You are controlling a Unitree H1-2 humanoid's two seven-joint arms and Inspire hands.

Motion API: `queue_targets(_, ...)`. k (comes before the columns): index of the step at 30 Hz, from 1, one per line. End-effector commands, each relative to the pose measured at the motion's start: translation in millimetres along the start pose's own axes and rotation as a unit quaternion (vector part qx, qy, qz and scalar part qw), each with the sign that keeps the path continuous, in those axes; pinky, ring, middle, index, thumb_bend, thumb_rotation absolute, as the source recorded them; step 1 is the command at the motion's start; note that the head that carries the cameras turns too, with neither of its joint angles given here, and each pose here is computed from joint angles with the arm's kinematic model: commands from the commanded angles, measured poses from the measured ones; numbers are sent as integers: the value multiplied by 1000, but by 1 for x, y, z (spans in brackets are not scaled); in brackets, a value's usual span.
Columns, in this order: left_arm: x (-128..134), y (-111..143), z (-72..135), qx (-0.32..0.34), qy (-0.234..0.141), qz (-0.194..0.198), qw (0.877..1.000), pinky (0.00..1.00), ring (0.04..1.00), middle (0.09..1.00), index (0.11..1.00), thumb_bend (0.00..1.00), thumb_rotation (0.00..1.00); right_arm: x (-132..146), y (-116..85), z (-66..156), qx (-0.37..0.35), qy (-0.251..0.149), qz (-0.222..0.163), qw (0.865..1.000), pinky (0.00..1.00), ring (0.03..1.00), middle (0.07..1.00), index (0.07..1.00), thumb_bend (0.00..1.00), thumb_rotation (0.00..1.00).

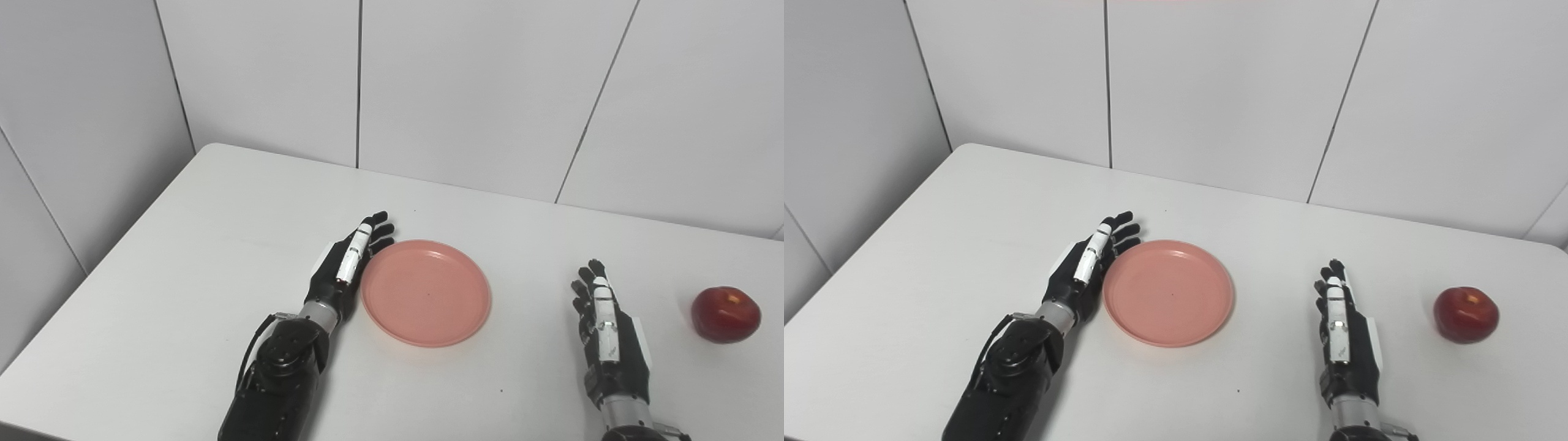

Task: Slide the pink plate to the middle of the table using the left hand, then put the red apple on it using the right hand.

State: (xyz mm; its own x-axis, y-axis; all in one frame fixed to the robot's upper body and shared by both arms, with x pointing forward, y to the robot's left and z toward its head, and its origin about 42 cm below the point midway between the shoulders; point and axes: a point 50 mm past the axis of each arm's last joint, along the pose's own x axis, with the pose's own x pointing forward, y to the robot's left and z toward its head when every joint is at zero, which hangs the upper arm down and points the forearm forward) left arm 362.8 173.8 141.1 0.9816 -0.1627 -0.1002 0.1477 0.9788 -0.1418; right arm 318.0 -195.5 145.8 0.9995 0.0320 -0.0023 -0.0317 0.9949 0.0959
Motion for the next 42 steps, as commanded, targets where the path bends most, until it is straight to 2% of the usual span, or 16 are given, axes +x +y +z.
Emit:
queue_targets(1,1,-15,5,-2,1,-28,1000,869,886,895,881,344,1000,9,9,23,13,-46,9,999,1000,960,965,968,269,1000)
queue_targets(12,-4,-31,4,-15,13,-51,998,881,896,902,886,337,1000,9,17,29,8,-50,9,999,1000,954,970,968,268,1000)
queue_targets(28,-7,-53,8,-32,10,-89,995,879,896,908,894,346,1000,12,19,25,6,-55,16,998,970,942,960,962,292,1000)
queue_targets(42,-9,-44,3,-32,7,-69,997,875,890,901,890,355,1000,14,20,23,3,-49,6,999,986,933,950,955,291,1000)
